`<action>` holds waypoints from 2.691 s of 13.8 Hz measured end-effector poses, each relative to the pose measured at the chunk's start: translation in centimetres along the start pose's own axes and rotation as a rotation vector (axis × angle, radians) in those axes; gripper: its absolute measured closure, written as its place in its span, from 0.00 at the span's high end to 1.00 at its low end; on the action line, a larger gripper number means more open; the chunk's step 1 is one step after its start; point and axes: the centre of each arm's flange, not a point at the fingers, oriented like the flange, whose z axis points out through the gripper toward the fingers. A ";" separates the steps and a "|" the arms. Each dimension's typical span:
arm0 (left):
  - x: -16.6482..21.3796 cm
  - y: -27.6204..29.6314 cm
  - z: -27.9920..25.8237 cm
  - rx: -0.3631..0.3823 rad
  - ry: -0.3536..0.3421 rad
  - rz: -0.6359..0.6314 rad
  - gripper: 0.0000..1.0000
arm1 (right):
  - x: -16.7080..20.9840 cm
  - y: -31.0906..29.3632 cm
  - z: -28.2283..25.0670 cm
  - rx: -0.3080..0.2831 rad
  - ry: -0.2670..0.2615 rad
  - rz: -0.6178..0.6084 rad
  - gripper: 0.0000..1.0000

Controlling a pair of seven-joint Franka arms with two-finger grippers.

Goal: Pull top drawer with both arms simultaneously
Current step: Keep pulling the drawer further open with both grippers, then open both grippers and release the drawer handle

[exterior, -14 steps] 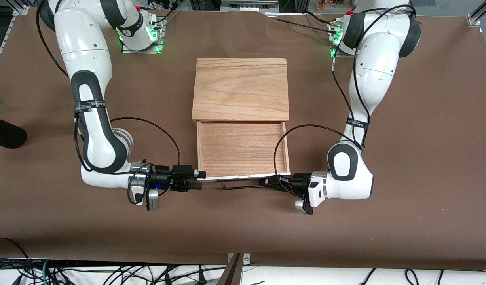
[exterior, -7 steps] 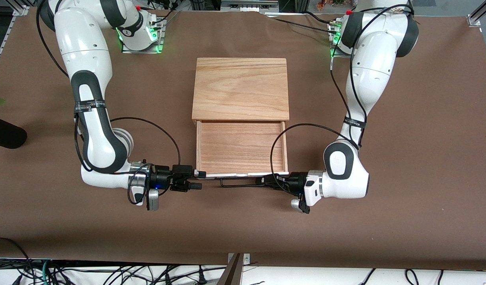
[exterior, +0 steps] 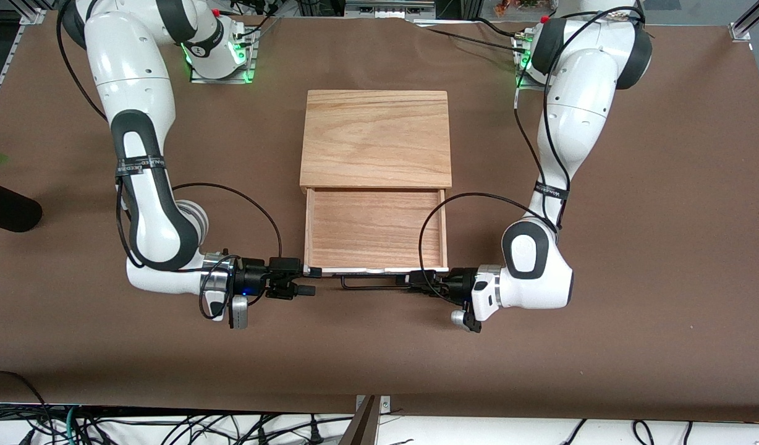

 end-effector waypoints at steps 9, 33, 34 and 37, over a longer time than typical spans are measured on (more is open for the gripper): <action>-0.1 0.2 0.4 -0.002 -0.006 -0.019 1.00 | 0.1 0.1 -0.5 -0.011 -0.001 -0.004 1.00; 0.9 9.1 -9.4 0.042 -0.155 -0.010 1.00 | 1.2 -5.9 -12.8 -0.485 -0.387 -0.160 1.00; 0.8 9.5 -9.9 0.059 -0.169 0.000 1.00 | 1.1 -7.2 -13.6 -0.543 -0.425 -0.140 1.00; 0.4 10.6 -12.0 0.138 -0.213 0.034 1.00 | 0.6 -12.2 -16.2 -0.738 -0.513 -0.078 1.00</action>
